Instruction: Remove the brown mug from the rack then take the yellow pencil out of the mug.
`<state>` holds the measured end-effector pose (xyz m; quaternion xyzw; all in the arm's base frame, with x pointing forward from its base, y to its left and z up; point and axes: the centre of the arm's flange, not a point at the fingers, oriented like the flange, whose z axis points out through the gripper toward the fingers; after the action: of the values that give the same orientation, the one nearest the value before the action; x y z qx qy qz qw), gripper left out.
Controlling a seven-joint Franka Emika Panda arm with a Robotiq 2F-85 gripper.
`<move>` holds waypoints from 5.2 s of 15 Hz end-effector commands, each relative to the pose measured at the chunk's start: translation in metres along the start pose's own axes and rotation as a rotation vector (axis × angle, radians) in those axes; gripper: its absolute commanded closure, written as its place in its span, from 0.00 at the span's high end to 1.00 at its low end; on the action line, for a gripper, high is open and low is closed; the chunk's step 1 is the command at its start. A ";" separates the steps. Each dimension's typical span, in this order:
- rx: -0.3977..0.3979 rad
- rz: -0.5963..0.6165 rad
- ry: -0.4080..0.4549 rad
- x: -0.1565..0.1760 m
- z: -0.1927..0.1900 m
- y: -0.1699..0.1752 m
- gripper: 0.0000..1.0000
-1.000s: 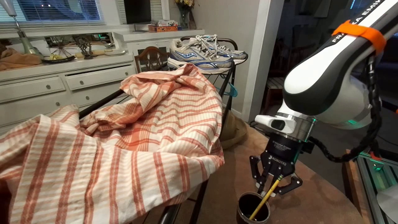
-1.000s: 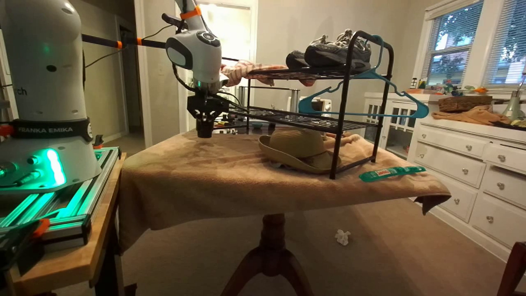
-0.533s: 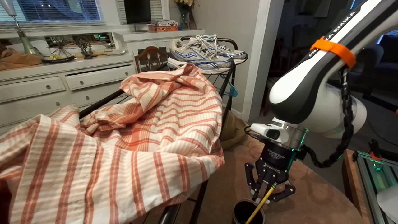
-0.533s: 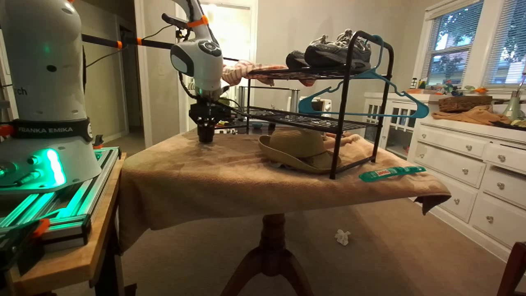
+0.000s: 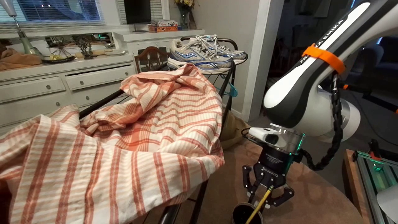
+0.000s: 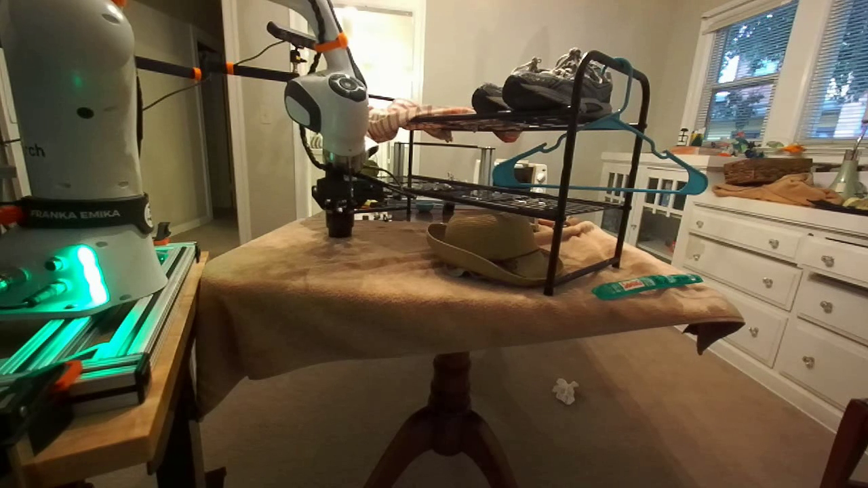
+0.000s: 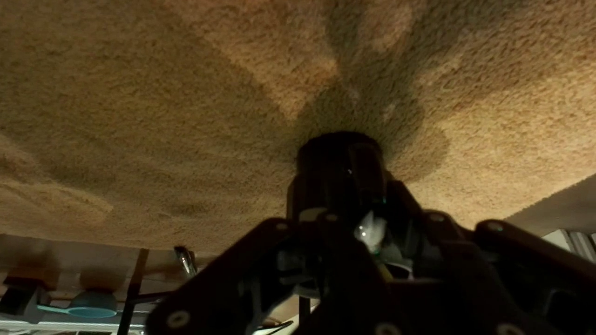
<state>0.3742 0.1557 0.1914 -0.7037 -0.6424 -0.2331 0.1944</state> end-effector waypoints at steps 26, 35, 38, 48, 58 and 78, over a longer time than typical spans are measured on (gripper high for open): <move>0.033 -0.049 -0.050 0.036 -0.124 -0.016 0.96; 0.062 -0.036 -0.046 0.033 -0.108 -0.019 0.66; 0.080 -0.033 -0.048 0.031 -0.103 -0.021 0.66; 0.104 -0.011 -0.027 0.031 -0.078 -0.021 0.62; 0.096 -0.015 -0.023 0.028 -0.069 -0.018 0.29; -0.106 0.030 0.061 0.039 -0.163 0.002 0.02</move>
<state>0.3756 0.1122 0.3270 -0.7050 -0.6336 -0.2642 0.1779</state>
